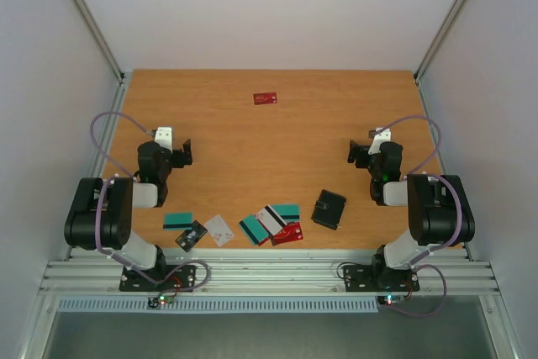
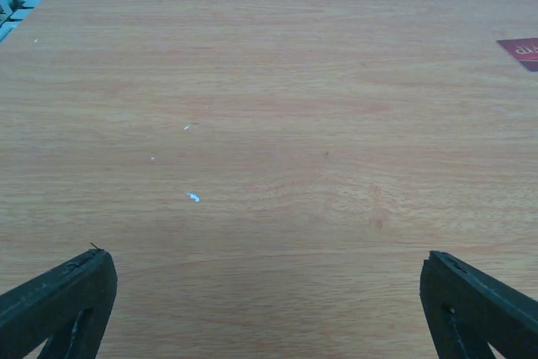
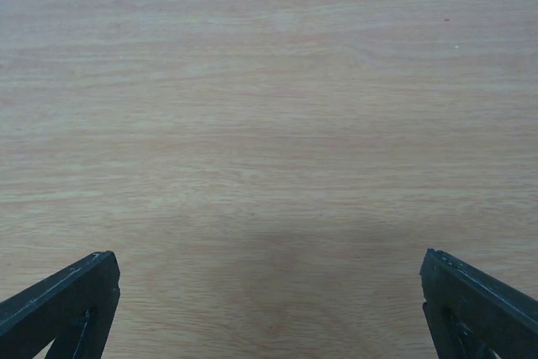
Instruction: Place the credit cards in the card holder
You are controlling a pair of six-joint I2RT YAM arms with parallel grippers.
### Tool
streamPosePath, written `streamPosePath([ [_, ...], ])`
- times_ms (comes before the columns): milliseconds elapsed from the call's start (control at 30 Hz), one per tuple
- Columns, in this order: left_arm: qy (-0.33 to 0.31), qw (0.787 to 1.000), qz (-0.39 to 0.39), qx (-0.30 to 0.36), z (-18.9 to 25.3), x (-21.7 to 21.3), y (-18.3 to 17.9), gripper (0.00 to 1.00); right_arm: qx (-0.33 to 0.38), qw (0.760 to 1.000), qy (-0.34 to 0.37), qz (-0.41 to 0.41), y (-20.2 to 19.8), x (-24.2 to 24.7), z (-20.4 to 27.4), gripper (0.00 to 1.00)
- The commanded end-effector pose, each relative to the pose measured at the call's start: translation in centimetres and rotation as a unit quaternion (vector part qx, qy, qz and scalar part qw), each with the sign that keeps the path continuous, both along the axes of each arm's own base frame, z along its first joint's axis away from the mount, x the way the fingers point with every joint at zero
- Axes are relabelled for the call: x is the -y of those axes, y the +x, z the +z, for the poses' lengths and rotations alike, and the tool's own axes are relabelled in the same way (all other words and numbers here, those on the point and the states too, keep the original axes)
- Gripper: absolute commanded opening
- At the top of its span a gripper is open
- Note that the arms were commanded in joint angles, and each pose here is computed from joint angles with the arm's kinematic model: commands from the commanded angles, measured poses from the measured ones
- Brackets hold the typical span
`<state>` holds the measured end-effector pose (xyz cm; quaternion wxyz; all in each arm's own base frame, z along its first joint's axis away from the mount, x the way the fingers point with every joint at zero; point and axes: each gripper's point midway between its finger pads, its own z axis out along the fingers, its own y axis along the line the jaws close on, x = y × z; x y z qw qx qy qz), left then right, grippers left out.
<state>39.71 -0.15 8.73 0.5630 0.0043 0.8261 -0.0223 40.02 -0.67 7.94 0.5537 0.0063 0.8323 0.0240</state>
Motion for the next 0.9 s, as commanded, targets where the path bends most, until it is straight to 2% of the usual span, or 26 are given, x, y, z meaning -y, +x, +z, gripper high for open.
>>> streamPosePath([
  [0,-0.002,0.999,-0.003,0.047,2.5,0.2,1.2,0.99,0.028,1.000,0.004,-0.004,0.8,0.2,1.5,0.98],
  [400,0.000,0.999,0.002,0.052,3.2,0.0,1.2,0.99,0.033,0.999,0.004,-0.010,0.6,0.4,1.7,0.98],
  [667,-0.003,0.998,0.046,0.041,8.8,-1.3,-0.4,0.99,0.047,0.994,-0.006,-0.094,-0.4,2.6,7.7,0.99],
  [867,-0.033,0.997,0.068,0.007,13.1,-1.5,-3.3,0.99,-0.035,0.985,0.069,-0.153,-2.9,3.1,10.8,0.99],
])
